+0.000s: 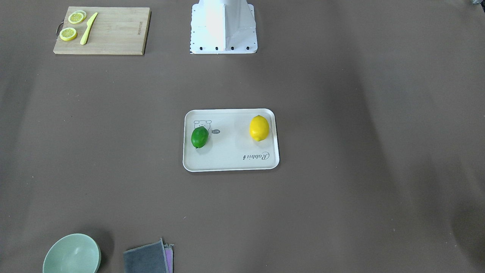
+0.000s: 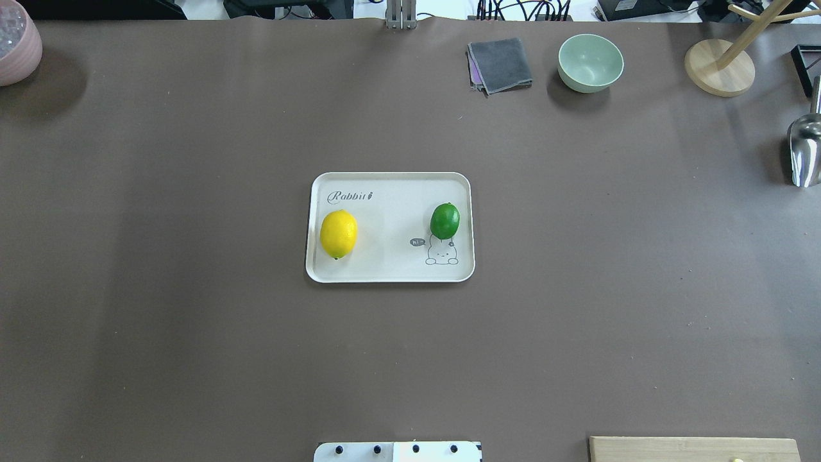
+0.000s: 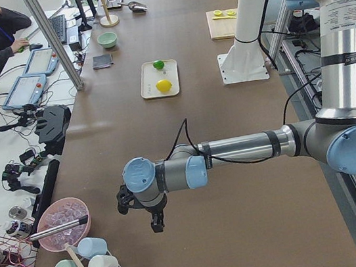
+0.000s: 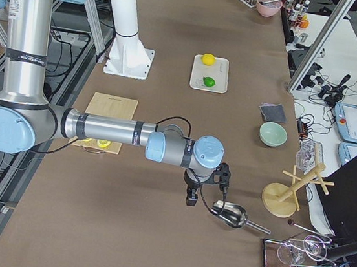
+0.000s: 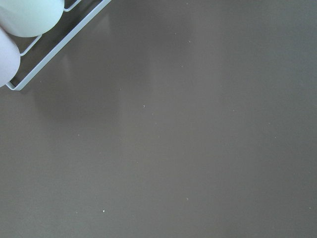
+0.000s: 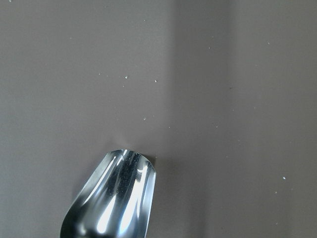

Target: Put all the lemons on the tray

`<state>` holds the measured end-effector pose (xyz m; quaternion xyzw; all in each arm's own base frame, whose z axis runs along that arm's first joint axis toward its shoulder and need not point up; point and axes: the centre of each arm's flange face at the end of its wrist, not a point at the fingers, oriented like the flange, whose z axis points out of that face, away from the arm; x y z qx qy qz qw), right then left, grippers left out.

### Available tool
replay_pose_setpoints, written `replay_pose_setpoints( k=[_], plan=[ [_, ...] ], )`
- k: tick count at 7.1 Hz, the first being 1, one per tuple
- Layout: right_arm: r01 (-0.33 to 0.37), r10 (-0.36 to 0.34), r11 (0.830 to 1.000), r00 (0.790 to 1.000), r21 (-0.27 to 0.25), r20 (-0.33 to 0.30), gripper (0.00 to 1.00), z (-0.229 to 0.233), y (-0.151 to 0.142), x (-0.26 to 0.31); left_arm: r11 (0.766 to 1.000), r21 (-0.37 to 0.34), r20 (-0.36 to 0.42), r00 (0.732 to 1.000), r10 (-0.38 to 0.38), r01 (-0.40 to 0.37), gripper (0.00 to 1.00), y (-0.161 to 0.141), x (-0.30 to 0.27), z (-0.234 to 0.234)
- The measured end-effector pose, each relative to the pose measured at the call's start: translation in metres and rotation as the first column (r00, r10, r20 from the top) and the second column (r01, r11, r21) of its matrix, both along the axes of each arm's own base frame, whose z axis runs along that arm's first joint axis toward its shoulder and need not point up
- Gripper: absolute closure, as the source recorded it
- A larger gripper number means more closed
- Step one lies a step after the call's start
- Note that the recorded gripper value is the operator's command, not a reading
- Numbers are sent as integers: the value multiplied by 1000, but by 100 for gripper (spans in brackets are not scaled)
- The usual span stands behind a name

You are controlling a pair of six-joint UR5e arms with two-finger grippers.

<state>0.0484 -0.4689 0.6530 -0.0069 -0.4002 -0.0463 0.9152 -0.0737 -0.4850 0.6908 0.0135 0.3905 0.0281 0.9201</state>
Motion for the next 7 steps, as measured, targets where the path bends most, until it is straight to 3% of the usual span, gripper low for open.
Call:
replay_pose_setpoints(
  k=[3, 7],
  plan=[
    [0, 0, 1000, 1000, -2, -1, 0, 1, 0, 0, 999, 49, -7, 1000, -2, 3, 2, -9, 0, -14],
    [3, -3, 1000, 1000, 0, -2, 0, 0, -1, -2, 998, 63, -10, 1000, -2, 3, 2, -11, -1, -19]
  ],
)
